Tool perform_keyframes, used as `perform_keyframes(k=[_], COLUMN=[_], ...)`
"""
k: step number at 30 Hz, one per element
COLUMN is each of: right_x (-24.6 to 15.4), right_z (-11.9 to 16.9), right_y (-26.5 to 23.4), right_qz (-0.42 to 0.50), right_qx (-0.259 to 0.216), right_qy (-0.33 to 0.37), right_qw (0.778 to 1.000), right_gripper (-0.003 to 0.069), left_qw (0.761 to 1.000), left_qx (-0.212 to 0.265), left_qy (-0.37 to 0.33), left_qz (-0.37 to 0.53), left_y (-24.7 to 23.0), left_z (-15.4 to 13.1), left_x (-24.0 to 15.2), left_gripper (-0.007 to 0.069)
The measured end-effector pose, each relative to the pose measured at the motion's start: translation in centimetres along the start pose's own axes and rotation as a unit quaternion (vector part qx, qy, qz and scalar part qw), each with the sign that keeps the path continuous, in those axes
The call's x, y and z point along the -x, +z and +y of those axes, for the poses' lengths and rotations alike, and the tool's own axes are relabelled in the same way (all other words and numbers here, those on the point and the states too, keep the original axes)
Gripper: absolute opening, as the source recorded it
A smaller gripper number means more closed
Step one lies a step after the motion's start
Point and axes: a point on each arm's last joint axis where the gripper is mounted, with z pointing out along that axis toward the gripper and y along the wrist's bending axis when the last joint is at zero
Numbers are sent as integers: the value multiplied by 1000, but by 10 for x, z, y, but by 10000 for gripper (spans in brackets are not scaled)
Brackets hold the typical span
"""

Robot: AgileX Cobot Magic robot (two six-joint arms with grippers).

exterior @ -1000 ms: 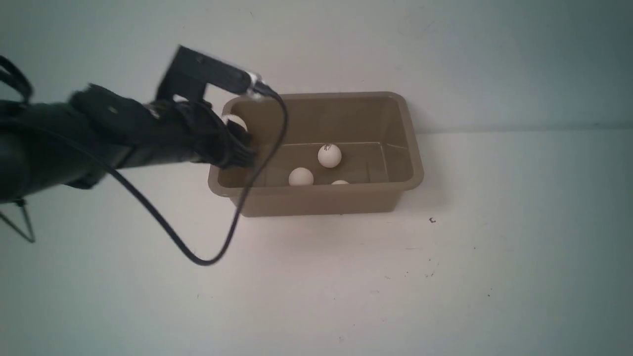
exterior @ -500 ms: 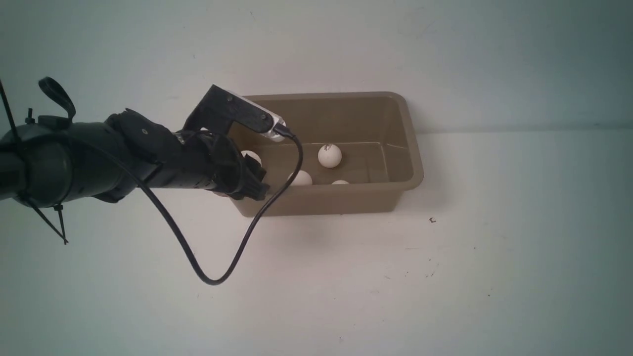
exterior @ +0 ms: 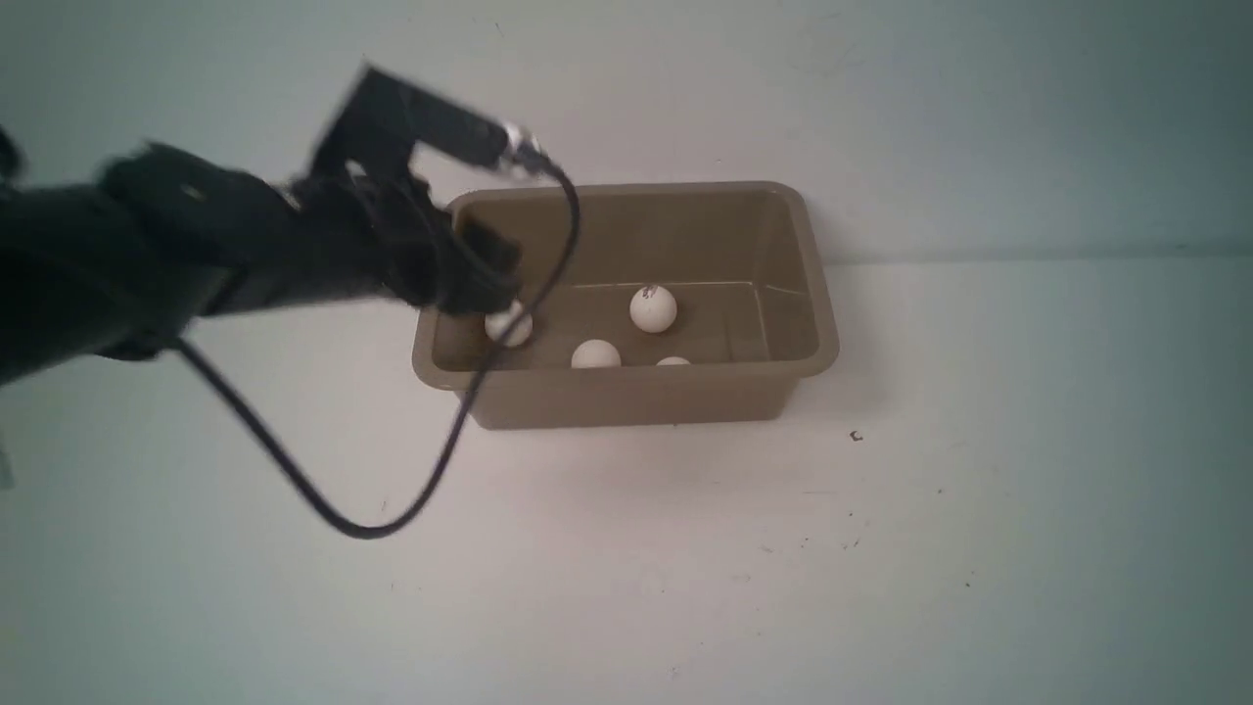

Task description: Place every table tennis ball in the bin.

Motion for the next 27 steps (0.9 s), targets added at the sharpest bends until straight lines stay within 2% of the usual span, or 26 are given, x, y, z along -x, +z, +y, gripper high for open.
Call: perform_keyframes(k=[2, 3, 4, 5, 7, 13, 21, 27], right_x=[0, 0, 0, 0, -1, -2, -3, -3], right_z=[0, 0, 0, -1, -1, -4, -9, -8], right_y=[0, 0, 0, 0, 0, 0, -1, -1], right_qz=[0, 0, 0, 1, 4, 12, 17, 16], right_qx=[-2, -2, -3, -4, -7, -22, -48, -44], right_qy=[-1, -1, -1, -2, -4, -16, -27, -26], right_qw=[1000, 1000, 1000, 1000, 1000, 1000, 998, 999], right_gripper=[206, 206, 206, 206, 206, 206, 206, 206], left_qw=[999, 997, 997, 995, 991, 990, 979, 974], left_qx=[6, 9, 10, 8, 1, 8, 92, 114], left_qy=[5, 10, 11, 15, 18, 23, -39, -47], left_qz=[-41, -73, -78, -99, -132, -136, -175, -192], left_y=[-27, -51, -54, -72, -106, -142, -217, -240], left_z=[-1, -2, -2, -4, -10, -17, -21, -33], left_x=[19, 33, 35, 44, 52, 25, -55, -88], left_gripper=[237, 140, 140, 64, 9, -4, -4, -4])
